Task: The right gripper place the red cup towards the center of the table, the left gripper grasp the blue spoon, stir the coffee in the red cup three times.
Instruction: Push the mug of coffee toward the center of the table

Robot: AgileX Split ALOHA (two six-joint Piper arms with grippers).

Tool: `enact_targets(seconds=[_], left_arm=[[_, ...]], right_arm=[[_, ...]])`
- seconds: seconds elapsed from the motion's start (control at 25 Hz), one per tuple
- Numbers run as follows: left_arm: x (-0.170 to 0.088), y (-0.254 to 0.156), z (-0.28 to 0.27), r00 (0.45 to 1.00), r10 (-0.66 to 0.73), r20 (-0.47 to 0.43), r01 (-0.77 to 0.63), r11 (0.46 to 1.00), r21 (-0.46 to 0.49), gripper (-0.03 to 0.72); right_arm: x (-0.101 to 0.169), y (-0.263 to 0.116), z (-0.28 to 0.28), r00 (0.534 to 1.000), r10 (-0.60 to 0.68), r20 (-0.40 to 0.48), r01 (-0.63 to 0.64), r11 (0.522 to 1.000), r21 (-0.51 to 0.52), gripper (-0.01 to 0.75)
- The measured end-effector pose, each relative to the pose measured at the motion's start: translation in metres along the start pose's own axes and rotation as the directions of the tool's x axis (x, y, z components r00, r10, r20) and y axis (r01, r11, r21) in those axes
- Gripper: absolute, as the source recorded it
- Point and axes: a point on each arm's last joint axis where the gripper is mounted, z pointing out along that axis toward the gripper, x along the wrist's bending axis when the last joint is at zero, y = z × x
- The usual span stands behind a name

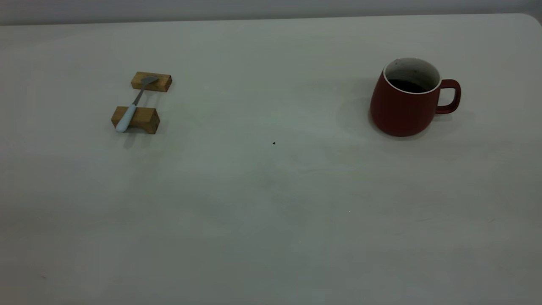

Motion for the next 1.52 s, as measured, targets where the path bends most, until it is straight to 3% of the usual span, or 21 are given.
enact_targets(seconds=[1.08,1.52], left_arm=[[0.0,0.0,0.0,1.0,0.0,0.0,0.0,1.0,0.0,0.411],[0.0,0.0,0.0,1.0,0.0,0.0,0.0,1.0,0.0,0.411]], right_arm=[[-0.0005,-0.0001,0.0,1.0,0.005,0.006,-0.005,1.0,0.001,0.44],[-0.0096,0.0,-0.0013,0.991,0.082,0.106,-0.082,0.997,-0.006,0.443]])
